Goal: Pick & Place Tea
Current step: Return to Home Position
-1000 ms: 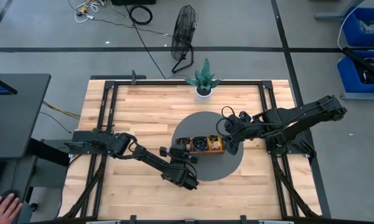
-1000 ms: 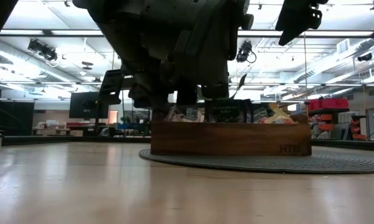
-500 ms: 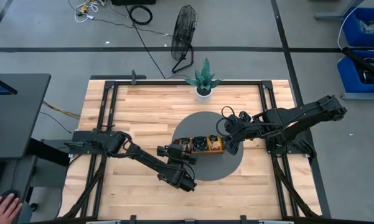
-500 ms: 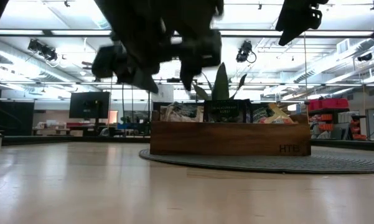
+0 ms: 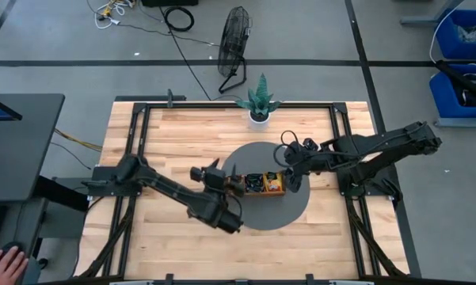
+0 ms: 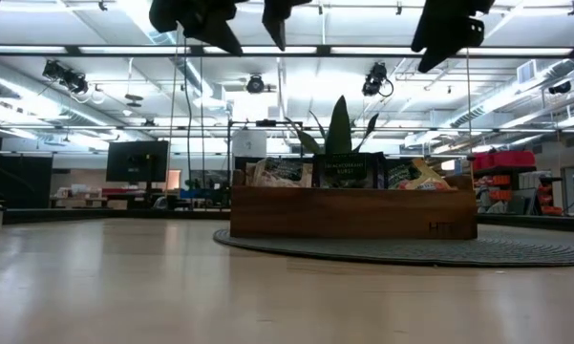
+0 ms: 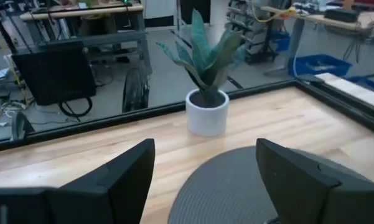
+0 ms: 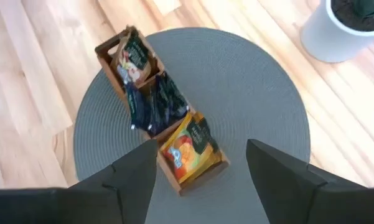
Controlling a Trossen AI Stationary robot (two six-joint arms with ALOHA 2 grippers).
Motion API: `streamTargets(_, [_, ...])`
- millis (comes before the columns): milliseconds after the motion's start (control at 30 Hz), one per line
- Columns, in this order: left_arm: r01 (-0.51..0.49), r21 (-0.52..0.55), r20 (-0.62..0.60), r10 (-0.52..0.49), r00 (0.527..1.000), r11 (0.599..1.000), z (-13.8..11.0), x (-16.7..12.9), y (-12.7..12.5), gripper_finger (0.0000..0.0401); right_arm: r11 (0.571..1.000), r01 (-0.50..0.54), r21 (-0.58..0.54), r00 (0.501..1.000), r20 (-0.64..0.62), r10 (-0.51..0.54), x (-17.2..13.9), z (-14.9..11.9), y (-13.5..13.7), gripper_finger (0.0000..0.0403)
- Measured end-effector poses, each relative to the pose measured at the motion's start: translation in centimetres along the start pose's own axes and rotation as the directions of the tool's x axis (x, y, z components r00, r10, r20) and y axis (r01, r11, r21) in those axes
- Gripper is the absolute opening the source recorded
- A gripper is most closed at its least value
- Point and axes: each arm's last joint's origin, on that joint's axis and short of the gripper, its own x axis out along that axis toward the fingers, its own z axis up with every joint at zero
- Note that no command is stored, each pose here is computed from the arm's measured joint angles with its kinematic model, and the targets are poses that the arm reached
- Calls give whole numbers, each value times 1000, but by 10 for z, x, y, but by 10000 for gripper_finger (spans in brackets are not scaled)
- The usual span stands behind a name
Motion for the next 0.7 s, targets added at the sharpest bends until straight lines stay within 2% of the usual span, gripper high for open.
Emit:
streamTargets(133, [-12, -32, -8, 12, 1000, 999, 3, 10, -4, 279, 1000, 8, 13, 1000, 12, -9, 2, 4, -4, 254])
streamTargets(233, [16, -65, -62, -20, 998, 998, 1, 15, -17, 279, 1000, 24, 8, 1000, 0, -24, 3, 5, -8, 254])
streamTargets(367, [139, 62, -177, -126, 976, 988, 4, 24, -41, 279, 1000, 31, -3, 999, -35, -31, -5, 1, -16, 254])
streamTargets(500, [259, 175, -247, -212, 946, 950, 12, 45, -56, 279, 1000, 14, 1, 1000, -17, -14, -23, -4, -26, 254])
streamTargets(600, [364, 191, -237, -317, 918, 912, 25, 63, -70, 279, 1000, -6, 8, 1000, 12, 6, -39, -9, -35, 254])
streamTargets(700, [510, 154, -211, -475, 854, 846, 42, 80, -82, 279, 999, -40, 19, 999, 36, 39, -57, -16, -46, 254])
